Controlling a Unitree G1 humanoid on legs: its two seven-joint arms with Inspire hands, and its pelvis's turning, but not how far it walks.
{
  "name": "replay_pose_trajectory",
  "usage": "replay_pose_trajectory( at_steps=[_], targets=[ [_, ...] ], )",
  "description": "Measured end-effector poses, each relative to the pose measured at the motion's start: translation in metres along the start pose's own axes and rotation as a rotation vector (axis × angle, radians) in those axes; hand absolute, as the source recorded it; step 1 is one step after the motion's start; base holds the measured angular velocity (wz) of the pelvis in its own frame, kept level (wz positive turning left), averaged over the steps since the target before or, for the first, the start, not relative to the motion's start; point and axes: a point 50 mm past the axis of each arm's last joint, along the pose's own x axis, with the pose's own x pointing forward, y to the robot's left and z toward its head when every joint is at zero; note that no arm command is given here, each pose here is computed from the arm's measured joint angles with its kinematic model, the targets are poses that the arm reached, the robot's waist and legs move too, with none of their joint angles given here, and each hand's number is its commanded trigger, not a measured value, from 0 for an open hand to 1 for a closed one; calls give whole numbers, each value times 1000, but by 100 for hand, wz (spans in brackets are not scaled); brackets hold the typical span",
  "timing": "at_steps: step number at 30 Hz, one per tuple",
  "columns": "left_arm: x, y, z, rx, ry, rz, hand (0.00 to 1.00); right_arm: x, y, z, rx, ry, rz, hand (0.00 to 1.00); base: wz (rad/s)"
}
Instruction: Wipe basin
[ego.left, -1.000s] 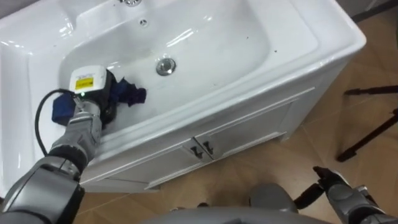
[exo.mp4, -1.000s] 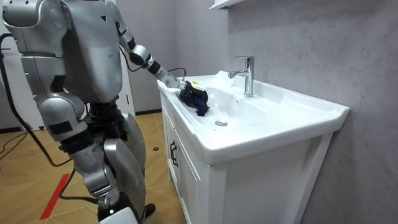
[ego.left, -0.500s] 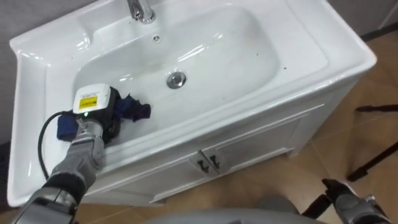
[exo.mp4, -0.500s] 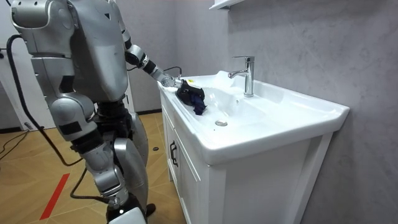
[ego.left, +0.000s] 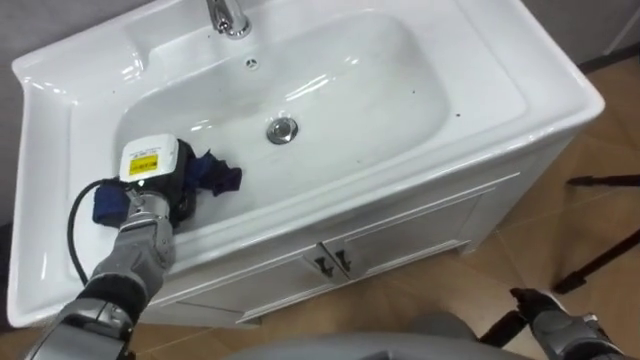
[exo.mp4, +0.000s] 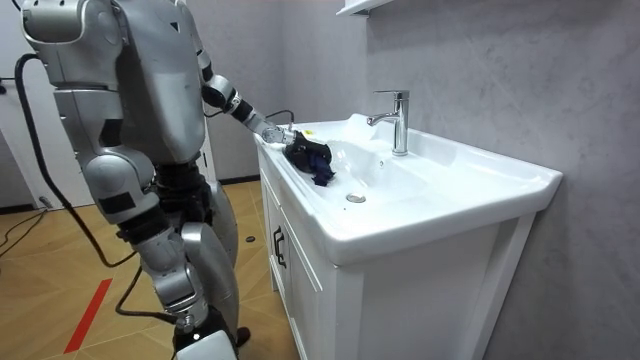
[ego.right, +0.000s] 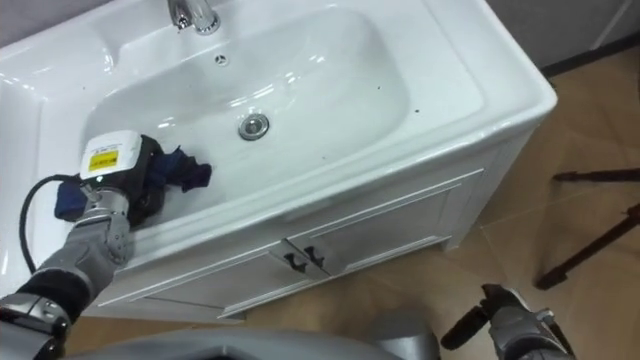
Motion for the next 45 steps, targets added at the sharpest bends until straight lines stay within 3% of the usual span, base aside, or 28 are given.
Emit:
replay_pose_trajectory(
  at_steps=[4,10,16,22,28,32,35,40,45],
  targets=[
    [28,28,22,-113,32,13,100,0,-2,31,79,-95,-3,0,-5],
    [50,60,40,-303,96,17,100,-1,-5,56,78,-165,-17,0,-6],
    [65,99,61,-447,76,67,100,-4,-6,75,20,-222,-51,0,-16],
    [70,118,70,-601,99,88,100,-6,-12,87,-12,-255,-92,0,-9],
    [70,116,71,-840,162,74,100,-9,-6,102,-6,-314,-72,0,-4],
    [70,117,78,-890,154,75,100,-10,0,106,-26,-329,-66,0,4],
    [70,124,98,-924,84,78,100,-11,2,109,-26,-333,-57,0,16],
    [62,137,153,-1099,-111,60,100,-11,8,109,-27,-330,-41,0,0],
    [60,139,160,-1142,-139,46,100,-11,10,110,-15,-334,-26,0,9]
  ],
)
